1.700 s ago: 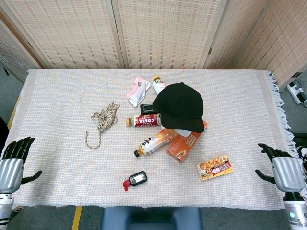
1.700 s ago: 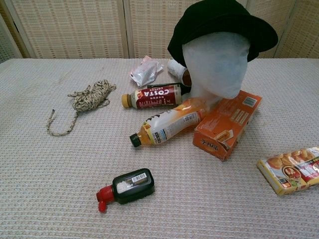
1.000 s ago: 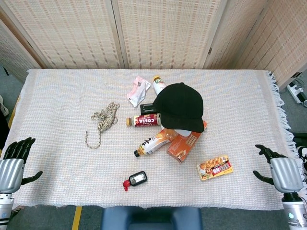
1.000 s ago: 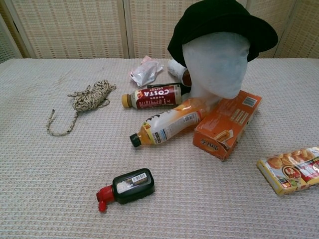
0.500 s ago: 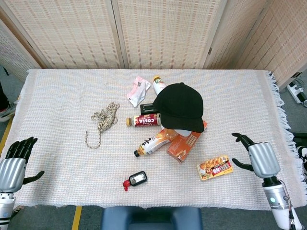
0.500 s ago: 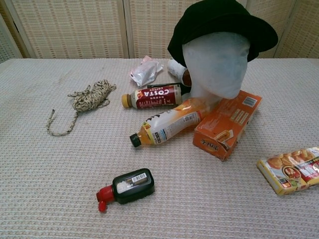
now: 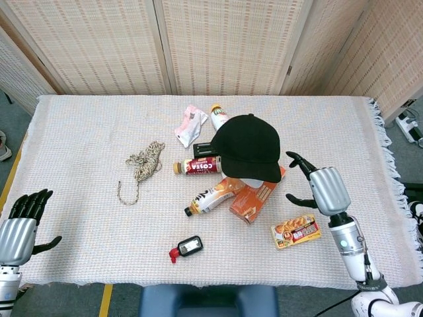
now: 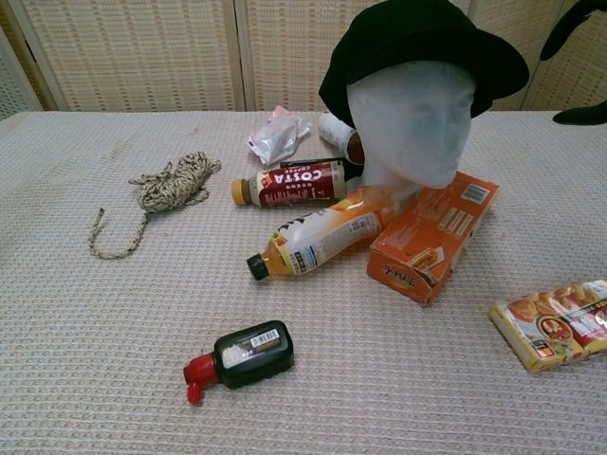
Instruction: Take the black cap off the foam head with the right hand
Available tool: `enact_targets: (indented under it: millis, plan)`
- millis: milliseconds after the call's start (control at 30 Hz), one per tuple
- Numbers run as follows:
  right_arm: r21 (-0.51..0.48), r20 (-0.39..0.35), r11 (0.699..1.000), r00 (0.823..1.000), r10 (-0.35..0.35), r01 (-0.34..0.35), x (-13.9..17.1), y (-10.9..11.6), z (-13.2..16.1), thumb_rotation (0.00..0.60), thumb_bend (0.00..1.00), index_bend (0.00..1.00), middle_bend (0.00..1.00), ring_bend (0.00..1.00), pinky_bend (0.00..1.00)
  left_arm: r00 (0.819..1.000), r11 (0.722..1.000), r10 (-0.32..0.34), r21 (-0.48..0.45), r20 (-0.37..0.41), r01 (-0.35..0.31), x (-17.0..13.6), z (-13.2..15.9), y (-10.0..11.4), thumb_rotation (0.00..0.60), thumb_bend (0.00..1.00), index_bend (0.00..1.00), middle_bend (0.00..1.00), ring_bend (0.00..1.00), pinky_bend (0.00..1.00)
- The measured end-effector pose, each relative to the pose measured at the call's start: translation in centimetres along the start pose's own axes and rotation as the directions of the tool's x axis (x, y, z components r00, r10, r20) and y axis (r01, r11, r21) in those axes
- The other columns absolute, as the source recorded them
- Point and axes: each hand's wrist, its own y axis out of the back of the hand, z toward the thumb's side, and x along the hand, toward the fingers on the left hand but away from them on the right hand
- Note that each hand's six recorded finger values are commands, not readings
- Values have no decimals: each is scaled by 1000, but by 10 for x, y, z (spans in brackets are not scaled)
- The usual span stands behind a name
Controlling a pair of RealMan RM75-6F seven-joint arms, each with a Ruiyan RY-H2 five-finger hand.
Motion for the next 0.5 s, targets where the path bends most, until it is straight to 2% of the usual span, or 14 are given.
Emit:
enact_targets:
  millis: [200, 333, 433, 500]
  plan:
    - [-18, -30, 1000, 1000, -3, 2, -15, -8, 15, 600, 65, 145, 346, 866, 1000, 1000, 1000, -8, -2, -1, 8, -1, -1, -1, 600, 94, 60, 105, 115, 126]
    - [-24, -44, 1000, 999, -16, 15, -25, -7, 24, 600, 76, 184, 346, 869, 1000, 1000, 1000, -7, -5, -5, 6, -1, -3, 0, 600, 94, 66, 104, 115, 126]
    - [-27, -55, 1000, 998, -8, 6, -30, -11, 29, 600, 129, 213, 348, 873, 1000, 1000, 1000, -12, -8, -7, 12, -2, -4, -1, 600, 95, 76, 100, 114, 126]
    - [-22, -65, 1000, 998, -2, 0, -33, -14, 33, 600, 220, 256, 369, 882, 1000, 1000, 1000, -14, -8, -5, 14, -2, -4, -1, 600, 95, 78, 98, 114, 126]
